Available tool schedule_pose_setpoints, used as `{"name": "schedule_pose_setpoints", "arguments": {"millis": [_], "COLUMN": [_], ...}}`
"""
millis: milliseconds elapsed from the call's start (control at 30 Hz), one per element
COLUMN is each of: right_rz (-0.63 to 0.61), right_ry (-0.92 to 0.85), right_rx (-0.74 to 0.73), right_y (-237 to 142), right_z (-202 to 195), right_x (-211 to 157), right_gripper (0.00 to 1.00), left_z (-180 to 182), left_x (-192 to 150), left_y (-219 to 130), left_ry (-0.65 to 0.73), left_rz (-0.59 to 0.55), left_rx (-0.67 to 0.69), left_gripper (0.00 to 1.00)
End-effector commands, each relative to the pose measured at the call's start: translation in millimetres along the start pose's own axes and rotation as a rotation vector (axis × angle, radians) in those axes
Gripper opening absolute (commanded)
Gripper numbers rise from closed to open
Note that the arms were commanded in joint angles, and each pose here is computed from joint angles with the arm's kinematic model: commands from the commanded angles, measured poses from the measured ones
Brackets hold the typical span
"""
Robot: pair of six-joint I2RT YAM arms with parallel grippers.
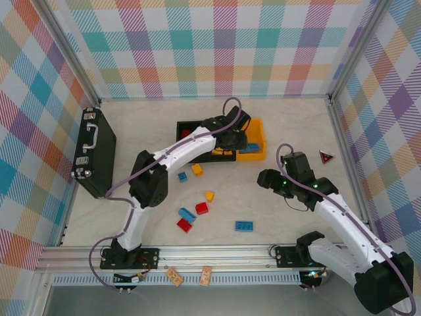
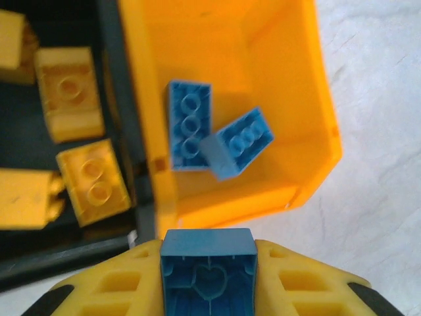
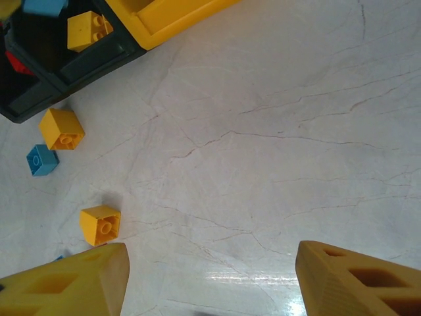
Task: Sort the legos into containers by color
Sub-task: Place the lego in the container.
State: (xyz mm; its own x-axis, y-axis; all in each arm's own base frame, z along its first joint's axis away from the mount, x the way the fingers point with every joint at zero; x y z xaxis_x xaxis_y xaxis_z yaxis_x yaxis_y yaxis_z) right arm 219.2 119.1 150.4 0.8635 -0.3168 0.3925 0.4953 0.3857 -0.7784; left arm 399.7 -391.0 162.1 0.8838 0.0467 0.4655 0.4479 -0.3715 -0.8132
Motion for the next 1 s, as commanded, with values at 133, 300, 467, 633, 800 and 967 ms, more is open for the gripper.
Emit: {"name": "schedule_pose_setpoints", "arguments": {"millis": [133, 300, 467, 633, 800, 967], "right_rz": [0.012, -0.003, -0.020, -0.019, -0.021, -0.021], "right_ry": [0.033, 0.038, 0.036, 0.040, 0.043, 0.033], "right_rx": [-0.006, -0.008, -0.012, -0.012, -0.004, 0.002], "right_y": [-2, -8, -14, -15, -16, -19], "right_z": [-10, -12, -15, -16, -15, -13], "right_x": [-7, -6, -4, -4, -3, -4], "right_gripper": [0.68, 0.68, 0.68, 0.68, 0.68, 0.68], "left_z": [-31, -43, -44, -46, -53, -58], "left_x": [14, 24, 29, 32, 38, 32], "left_y": [33, 49, 56, 53, 32, -3], "left_ry": [0.073, 0.060, 0.043, 0.042, 0.040, 0.065], "left_rz": [0.024, -0.008, -0.028, -0.040, -0.052, -0.053], "left_rx": [-0.043, -0.091, -0.102, -0.112, -0.137, -0.159], "left_gripper": [0.31, 0.34, 0.38, 0.55, 0.56, 0.56]}}
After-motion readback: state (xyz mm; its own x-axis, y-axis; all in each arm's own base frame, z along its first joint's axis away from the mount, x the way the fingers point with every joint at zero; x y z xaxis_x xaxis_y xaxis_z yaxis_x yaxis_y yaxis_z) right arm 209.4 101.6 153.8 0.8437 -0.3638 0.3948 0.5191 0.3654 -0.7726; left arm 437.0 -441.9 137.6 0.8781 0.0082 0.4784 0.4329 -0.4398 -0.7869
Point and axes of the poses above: each hand's point on the last joint's axis, 136 mm out from that joint toward the fingers, its own y axis out along the fingers, its own z axis along the line the jaws close on, x = y × z, the point moved 2 cm from there along -y, back along the fingers, and after that the axes turned 1 degree about -y, right-handed, at the moved point
